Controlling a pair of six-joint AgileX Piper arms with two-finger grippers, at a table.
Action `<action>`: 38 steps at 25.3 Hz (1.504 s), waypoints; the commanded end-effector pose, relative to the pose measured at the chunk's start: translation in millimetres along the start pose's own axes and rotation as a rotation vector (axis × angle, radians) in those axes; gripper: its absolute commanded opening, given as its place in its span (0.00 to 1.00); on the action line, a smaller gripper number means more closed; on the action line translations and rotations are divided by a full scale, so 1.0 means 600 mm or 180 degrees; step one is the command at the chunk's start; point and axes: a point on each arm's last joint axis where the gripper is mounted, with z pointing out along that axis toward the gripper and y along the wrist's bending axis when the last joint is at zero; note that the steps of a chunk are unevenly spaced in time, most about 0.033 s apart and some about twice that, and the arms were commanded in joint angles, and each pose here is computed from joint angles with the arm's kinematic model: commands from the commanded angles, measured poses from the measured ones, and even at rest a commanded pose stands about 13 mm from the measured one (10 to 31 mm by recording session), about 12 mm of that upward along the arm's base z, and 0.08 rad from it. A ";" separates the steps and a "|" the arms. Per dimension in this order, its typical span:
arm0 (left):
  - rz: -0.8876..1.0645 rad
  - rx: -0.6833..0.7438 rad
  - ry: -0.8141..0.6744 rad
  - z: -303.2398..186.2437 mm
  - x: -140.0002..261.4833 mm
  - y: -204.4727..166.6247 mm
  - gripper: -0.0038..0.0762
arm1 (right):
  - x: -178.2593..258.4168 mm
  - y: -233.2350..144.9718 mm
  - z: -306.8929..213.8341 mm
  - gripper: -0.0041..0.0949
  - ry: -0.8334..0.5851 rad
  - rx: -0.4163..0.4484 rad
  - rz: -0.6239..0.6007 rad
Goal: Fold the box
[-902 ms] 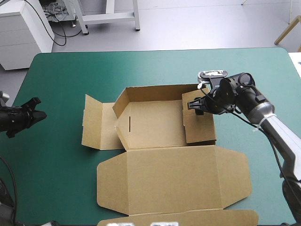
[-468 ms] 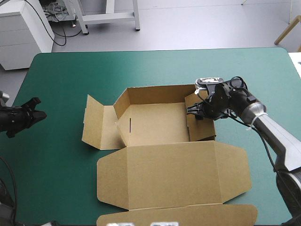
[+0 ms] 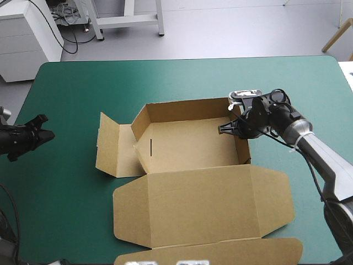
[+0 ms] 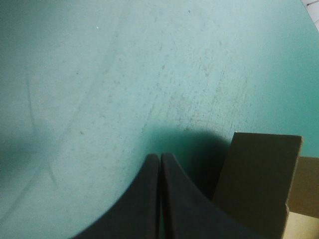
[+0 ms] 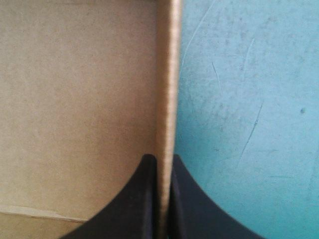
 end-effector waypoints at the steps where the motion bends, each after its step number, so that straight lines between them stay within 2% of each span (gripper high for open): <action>1: 0.0110 0.0216 -0.0173 -0.024 -0.005 -0.030 0.04 | -0.024 0.001 -0.102 0.02 -0.0612 -0.0092 -0.0064; 11: 0.0547 0.0368 -0.0111 -0.025 0.000 -0.037 0.04 | 0.013 -0.007 -0.326 0.02 -0.1439 -0.0160 -0.0316; 18: 0.0559 0.0364 -0.0109 -0.025 0.000 -0.037 0.06 | 0.057 -0.016 -0.403 0.02 -0.1840 -0.0171 -0.0425; 20: 0.0576 0.0375 -0.0089 -0.025 0.001 -0.038 0.13 | 0.061 -0.017 -0.409 0.02 -0.1871 -0.0168 -0.0447; 22: 0.0709 0.0401 -0.0073 -0.025 0.002 -0.039 0.26 | 0.061 -0.017 -0.408 0.02 -0.1864 -0.0167 -0.0447; 25: 0.0764 0.0403 -0.0073 -0.025 0.002 -0.039 0.55 | 0.062 -0.016 -0.408 0.02 -0.1860 -0.0206 -0.0434; 26: 0.0594 0.0408 -0.0055 -0.025 0.003 -0.039 0.71 | 0.061 -0.014 -0.407 0.02 -0.1848 -0.0245 -0.0426; 27: 0.0571 0.0462 -0.0029 -0.025 0.003 -0.041 0.76 | 0.060 -0.013 -0.406 0.02 -0.1841 -0.0260 -0.0423; 29: 0.0644 0.0717 0.0196 -0.023 0.014 -0.049 0.80 | 0.058 -0.012 -0.404 0.02 -0.1844 -0.0285 -0.0418; 34: 0.1129 0.1287 0.0364 -0.025 0.040 -0.091 0.80 | 0.033 0.014 -0.378 0.02 -0.1819 -0.0729 -0.0437; 38: 0.1497 0.1556 0.0595 -0.008 0.081 -0.154 0.80 | 0.003 0.020 -0.341 0.02 -0.1758 -0.0748 -0.0395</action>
